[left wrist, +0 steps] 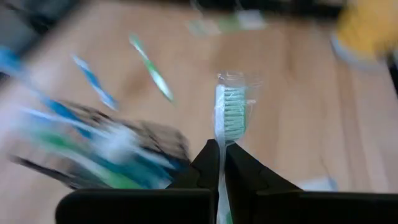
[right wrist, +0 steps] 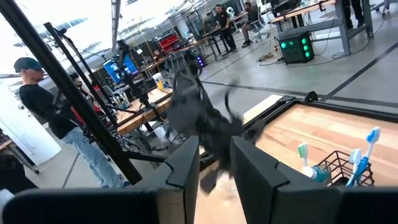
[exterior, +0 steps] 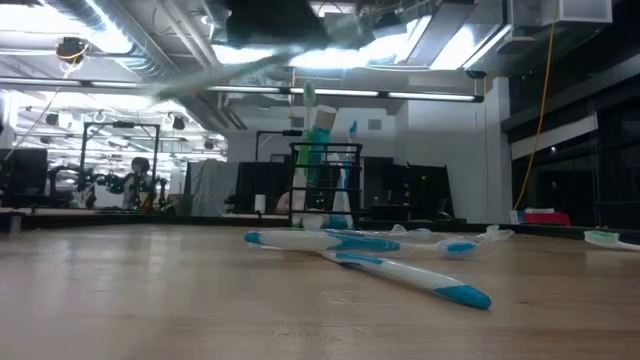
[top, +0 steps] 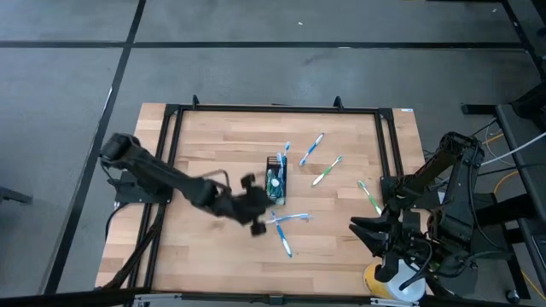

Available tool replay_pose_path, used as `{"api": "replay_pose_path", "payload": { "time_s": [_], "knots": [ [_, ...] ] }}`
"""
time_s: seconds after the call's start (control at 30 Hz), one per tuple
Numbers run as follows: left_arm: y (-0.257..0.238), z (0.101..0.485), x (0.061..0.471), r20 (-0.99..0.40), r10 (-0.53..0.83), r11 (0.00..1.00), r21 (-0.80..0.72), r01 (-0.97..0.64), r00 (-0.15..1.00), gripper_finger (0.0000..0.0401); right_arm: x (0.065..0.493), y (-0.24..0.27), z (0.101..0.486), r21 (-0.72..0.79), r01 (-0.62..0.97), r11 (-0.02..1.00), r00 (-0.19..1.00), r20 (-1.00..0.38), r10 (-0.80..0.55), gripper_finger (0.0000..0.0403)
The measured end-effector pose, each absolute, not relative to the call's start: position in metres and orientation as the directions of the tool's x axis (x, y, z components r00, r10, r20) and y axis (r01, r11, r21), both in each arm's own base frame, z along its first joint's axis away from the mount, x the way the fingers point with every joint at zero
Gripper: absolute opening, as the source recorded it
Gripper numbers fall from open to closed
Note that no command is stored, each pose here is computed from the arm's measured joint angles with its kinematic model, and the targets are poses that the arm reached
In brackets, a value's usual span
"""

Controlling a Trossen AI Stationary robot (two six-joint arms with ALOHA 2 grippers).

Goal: Pick & Place toothbrushing station
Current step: Put the green toothbrush into the black organizer

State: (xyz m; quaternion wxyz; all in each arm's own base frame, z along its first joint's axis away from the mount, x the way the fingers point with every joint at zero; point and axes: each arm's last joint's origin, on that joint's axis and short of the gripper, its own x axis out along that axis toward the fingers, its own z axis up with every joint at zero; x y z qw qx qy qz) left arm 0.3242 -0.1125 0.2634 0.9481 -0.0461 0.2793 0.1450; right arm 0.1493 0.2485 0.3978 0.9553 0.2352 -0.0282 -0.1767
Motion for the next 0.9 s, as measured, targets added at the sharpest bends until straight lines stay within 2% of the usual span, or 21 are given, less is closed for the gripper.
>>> {"api": "replay_pose_path", "payload": {
  "time_s": [0.07, 0.2, 0.37, 0.5, 0.67, 0.77, 0.9],
  "knots": [
    [-0.098, 0.279, 0.323, -0.469, 0.300, 0.935, -0.028, -0.353, 0.831, 0.0003, 0.149, 0.249, 0.398, 0.451, 0.327, 0.831, 0.935, -0.028, -0.352, 0.0096],
    [-0.072, 0.298, 0.318, -0.296, 0.317, 0.917, -0.147, -0.370, 0.901, 0.0003, 0.149, 0.249, 0.398, 0.435, 0.332, 0.837, 0.934, -0.027, -0.356, 0.0096],
    [-0.052, 0.287, 0.312, -0.081, 0.279, 0.907, -0.304, -0.291, 0.957, 0.0003, 0.149, 0.248, 0.399, 0.426, 0.342, 0.837, 0.929, -0.022, -0.369, 0.0096],
    [-0.039, 0.280, 0.307, 0.116, 0.287, 0.893, -0.390, -0.222, 0.951, 0.0003, 0.149, 0.248, 0.399, 0.433, 0.341, 0.835, 0.929, -0.021, -0.369, 0.0096],
    [-0.033, 0.266, 0.307, 0.241, 0.317, 0.906, -0.362, -0.218, 0.917, 0.0003, 0.149, 0.248, 0.399, 0.434, 0.341, 0.834, 0.929, -0.021, -0.369, 0.0096],
    [-0.035, 0.253, 0.316, 0.265, 0.300, 0.929, -0.299, -0.217, 0.917, 0.0003, 0.149, 0.248, 0.399, 0.414, 0.339, 0.845, 0.932, -0.024, -0.363, 0.0096],
    [-0.041, 0.234, 0.325, 0.286, 0.343, 0.933, -0.217, -0.288, 0.895, 0.0003, 0.149, 0.249, 0.399, 0.389, 0.329, 0.861, 0.938, -0.030, -0.345, 0.0096]
  ]
}}
